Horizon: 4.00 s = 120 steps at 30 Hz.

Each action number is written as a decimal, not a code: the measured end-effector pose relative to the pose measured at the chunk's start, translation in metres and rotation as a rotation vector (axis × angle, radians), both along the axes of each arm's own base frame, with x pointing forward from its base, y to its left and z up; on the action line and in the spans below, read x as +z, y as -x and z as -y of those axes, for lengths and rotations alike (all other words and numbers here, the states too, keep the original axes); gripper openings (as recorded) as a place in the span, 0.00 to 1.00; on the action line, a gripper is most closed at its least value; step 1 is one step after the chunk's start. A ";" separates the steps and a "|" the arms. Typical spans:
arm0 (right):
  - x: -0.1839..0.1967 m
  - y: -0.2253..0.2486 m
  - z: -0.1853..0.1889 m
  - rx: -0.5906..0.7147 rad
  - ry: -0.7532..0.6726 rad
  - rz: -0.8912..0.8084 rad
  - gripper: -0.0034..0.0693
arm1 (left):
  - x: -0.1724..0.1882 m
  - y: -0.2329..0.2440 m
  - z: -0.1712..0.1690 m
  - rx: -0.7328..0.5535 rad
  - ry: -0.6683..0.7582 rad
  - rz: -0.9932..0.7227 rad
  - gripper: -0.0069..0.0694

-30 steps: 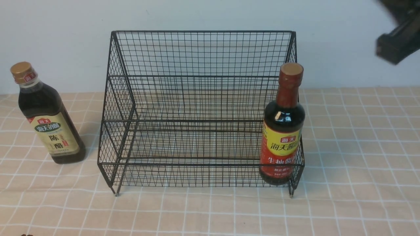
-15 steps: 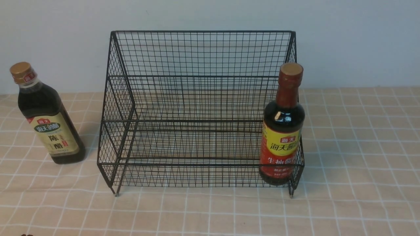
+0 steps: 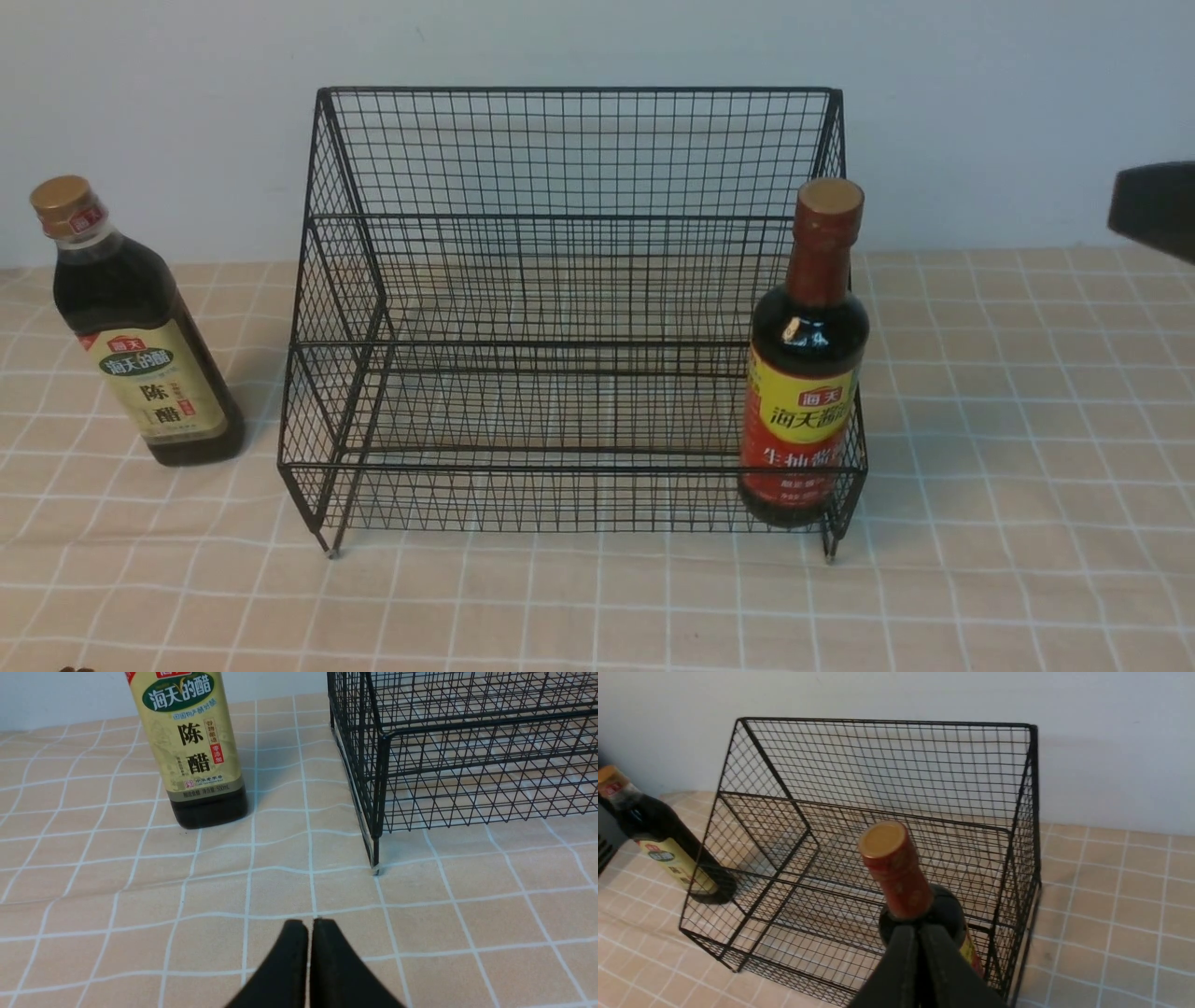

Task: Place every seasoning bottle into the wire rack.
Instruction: Use the left arm to grab the condiment bottle closest to it

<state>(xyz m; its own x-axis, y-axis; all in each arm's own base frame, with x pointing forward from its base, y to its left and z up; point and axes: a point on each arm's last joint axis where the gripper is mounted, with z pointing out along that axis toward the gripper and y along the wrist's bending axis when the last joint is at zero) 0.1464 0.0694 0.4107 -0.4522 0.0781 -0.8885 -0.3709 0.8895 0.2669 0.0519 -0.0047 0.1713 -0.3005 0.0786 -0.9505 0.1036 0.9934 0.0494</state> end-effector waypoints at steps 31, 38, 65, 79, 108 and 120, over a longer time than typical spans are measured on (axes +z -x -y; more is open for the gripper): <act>-0.218 0.089 0.072 -0.453 0.296 0.353 0.03 | 0.000 0.000 0.000 0.000 0.000 0.000 0.08; -0.229 0.092 0.074 -0.468 0.310 0.257 0.03 | 0.000 0.000 0.000 0.000 0.000 0.001 0.08; -0.229 0.092 0.074 -0.482 0.266 0.247 0.03 | 0.000 0.000 0.000 0.000 0.000 0.001 0.08; -0.229 0.092 0.074 -0.482 0.266 0.246 0.03 | 0.000 0.000 0.000 0.000 -0.003 0.002 0.08; -0.229 0.092 0.074 -0.482 0.265 0.246 0.03 | 0.152 -0.052 -0.003 0.076 0.134 0.614 0.18; -0.229 0.092 0.074 -0.482 0.265 0.246 0.03 | 0.166 -0.129 -0.009 0.226 0.172 0.499 0.73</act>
<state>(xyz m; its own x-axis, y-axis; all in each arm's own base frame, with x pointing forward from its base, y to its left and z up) 0.0546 -0.0041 0.1813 -0.1996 -0.0154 -0.9798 0.0680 0.9972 -0.0296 0.1809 0.0040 0.3369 0.1960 -0.1036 -0.9751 -0.1068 0.9862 -0.1262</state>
